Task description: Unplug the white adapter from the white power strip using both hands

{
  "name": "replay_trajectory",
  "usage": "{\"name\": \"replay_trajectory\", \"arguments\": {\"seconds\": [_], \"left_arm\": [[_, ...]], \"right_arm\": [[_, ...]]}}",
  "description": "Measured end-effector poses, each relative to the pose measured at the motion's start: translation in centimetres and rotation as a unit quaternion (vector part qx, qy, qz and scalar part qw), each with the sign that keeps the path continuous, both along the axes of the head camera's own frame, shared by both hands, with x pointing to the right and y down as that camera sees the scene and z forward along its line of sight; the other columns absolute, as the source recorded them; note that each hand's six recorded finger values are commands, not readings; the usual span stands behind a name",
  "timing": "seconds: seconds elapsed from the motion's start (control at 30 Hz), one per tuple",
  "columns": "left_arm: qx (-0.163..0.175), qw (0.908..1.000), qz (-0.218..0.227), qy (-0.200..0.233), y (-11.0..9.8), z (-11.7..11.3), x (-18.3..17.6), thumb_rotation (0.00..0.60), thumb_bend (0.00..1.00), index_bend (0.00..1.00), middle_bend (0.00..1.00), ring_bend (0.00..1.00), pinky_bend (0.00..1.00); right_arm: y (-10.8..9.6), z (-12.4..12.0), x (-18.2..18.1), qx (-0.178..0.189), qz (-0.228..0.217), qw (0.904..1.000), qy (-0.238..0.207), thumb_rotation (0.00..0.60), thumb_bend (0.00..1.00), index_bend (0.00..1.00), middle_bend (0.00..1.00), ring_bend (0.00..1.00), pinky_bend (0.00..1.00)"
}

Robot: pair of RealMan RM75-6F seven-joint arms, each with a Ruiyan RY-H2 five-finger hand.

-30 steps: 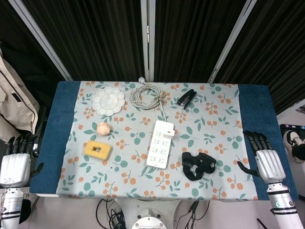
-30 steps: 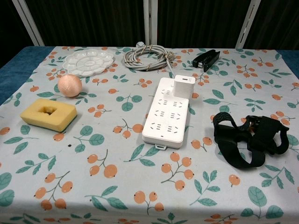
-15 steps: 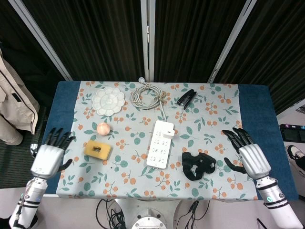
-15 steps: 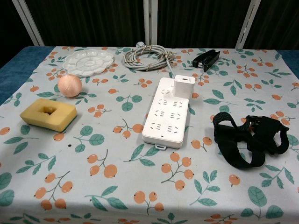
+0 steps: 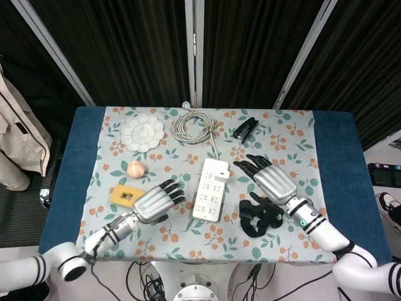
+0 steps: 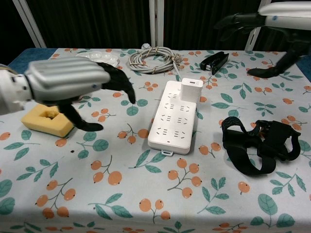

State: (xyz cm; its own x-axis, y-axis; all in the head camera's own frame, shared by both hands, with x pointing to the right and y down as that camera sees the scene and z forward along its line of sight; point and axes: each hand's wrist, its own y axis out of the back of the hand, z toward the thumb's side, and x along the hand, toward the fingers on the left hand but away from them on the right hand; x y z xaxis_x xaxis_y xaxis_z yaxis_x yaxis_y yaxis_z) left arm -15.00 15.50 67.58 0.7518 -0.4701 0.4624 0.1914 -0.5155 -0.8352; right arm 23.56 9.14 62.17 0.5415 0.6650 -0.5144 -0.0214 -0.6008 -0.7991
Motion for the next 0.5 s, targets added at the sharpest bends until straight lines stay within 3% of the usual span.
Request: {"name": "replay_trajectory", "arguments": {"seconds": [0.2,0.5], "left_arm": [[-0.022,0.9987,0.046,0.0,0.4,2.5,4.2,0.6,0.25,0.26,0.22,0.11,0.15],[-0.049,0.9971,0.052,0.025,1.4,3.6,6.7,0.6,0.25,0.24,0.22,0.12,0.16]], "right_arm": [[-1.6,3.4,-3.7,0.002,-0.029,0.9992,0.028,0.6,0.27,0.0,0.17,0.03,0.17],[-1.2,7.5,-6.9,-0.008,-0.059,0.997,0.049,0.6,0.27,0.0,0.21,0.08,0.22]]}}
